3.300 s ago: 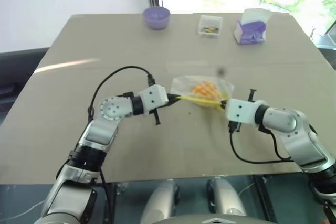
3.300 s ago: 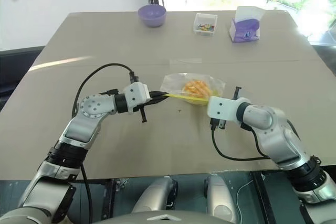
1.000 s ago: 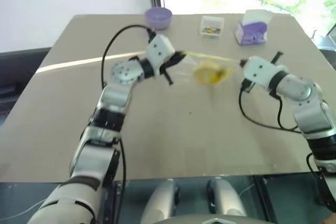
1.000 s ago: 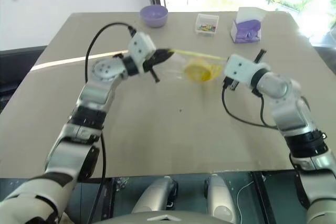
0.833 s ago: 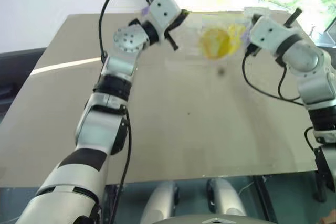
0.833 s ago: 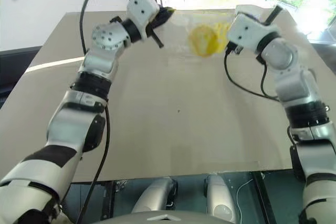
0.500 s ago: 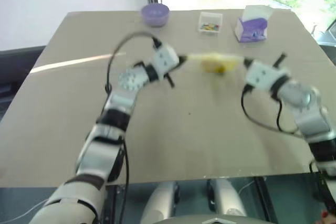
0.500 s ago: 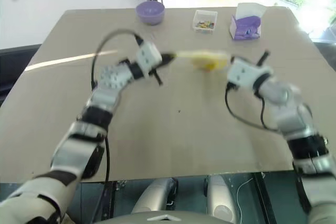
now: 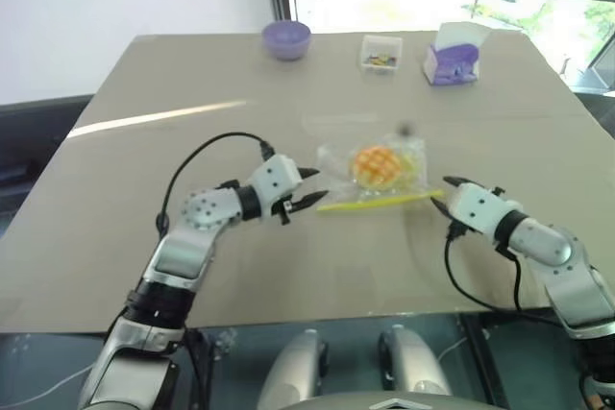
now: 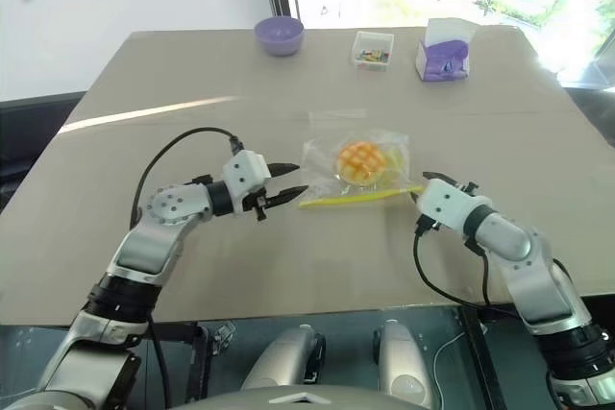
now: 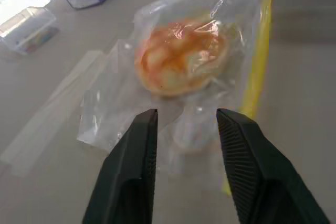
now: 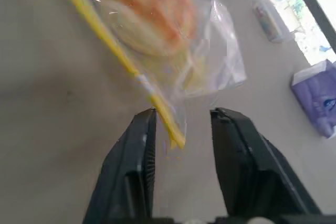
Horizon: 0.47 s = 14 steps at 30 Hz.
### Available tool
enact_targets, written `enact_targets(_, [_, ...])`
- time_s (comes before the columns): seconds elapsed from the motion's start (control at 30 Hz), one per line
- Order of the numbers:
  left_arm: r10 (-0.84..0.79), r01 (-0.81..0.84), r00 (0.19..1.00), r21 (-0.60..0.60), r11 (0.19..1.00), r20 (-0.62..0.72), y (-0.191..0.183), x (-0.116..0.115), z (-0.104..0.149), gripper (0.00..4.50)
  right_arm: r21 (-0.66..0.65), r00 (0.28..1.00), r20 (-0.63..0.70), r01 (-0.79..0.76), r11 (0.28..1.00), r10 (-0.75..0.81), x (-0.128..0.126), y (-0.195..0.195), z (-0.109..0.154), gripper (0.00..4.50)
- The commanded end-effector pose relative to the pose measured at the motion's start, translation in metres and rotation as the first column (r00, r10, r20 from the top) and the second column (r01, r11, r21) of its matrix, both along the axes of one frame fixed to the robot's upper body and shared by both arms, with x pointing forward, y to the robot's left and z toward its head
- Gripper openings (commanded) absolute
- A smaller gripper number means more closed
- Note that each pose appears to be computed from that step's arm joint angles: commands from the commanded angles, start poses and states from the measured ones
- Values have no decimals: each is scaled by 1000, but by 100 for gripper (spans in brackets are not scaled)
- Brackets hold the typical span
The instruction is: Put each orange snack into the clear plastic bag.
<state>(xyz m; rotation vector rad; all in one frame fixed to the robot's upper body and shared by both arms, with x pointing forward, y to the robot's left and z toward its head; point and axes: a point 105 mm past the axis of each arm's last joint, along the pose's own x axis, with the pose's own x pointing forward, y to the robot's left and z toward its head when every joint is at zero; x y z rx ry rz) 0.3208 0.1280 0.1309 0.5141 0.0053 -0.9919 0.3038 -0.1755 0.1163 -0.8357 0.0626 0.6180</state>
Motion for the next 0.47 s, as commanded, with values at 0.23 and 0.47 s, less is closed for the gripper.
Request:
enact_targets(0.23, [124, -149, 981, -176, 973, -149, 69, -42, 41, 449, 219, 975, -220, 73, 973, -24, -57, -53, 24, 449])
enact_targets(0.47, [134, -176, 968, -194, 965, -211, 84, -61, 51, 449, 268, 963, -269, 72, 961, 3, -77, -67, 41, 449])
